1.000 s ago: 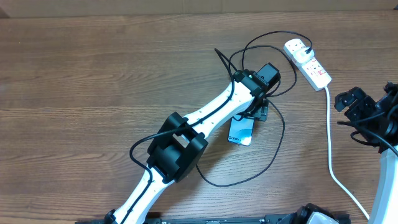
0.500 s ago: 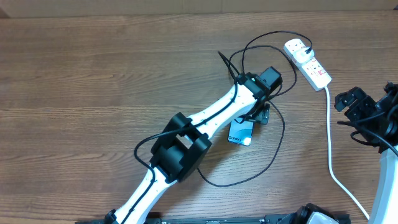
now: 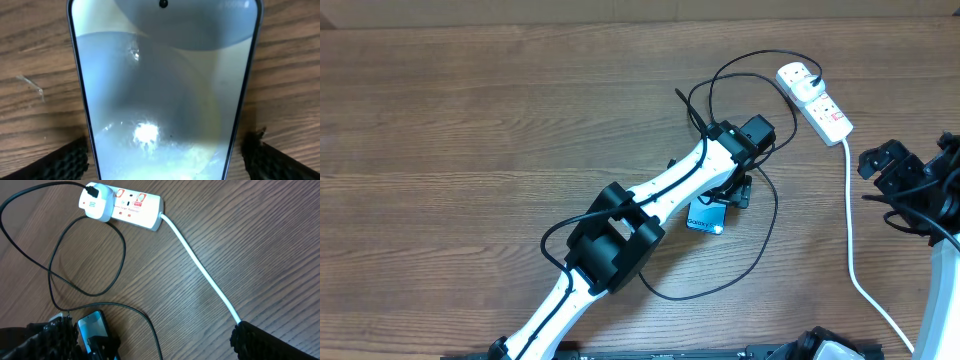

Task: Plug charger to phone and switch on socket

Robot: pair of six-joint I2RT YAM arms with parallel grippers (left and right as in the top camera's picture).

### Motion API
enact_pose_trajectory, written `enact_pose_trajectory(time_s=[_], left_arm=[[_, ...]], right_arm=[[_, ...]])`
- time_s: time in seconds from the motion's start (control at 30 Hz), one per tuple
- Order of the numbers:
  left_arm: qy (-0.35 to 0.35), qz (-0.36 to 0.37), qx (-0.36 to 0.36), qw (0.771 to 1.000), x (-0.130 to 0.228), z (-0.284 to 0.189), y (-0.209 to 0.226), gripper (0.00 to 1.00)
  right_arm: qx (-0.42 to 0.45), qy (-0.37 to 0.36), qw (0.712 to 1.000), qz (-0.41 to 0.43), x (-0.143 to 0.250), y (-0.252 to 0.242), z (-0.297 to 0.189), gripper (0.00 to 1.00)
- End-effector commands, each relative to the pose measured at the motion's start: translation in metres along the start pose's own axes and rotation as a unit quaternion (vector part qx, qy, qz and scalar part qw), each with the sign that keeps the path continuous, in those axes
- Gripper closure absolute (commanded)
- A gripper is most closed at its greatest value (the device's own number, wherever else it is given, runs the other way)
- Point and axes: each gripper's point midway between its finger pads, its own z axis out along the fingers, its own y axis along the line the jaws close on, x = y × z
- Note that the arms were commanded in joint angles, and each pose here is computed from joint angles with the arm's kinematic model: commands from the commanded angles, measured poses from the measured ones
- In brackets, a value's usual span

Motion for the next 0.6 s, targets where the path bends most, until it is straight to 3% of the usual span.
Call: enact_pose_trajectory(time_s=[0.0, 0.1, 0.57], left_arm=[[0.015, 0.01, -0.017, 1.0, 0.005, 0.015, 0.006, 0.1], [0.018, 0.008, -0.019, 1.0, 0.004, 0.017, 0.009, 0.16], [0.036, 0.001, -0.021, 0.999, 0.007, 0.022, 0.018, 0.25]], right_arm=[[-0.005, -0.022, 1.0, -0.004, -0.012, 0.005, -0.011, 0.0], [-0.005, -0.022, 1.0, -0.004, -0.012, 0.005, -0.011, 0.0], [-0.005, -0.022, 1.0, -0.004, -0.012, 0.005, -0.011, 0.0]])
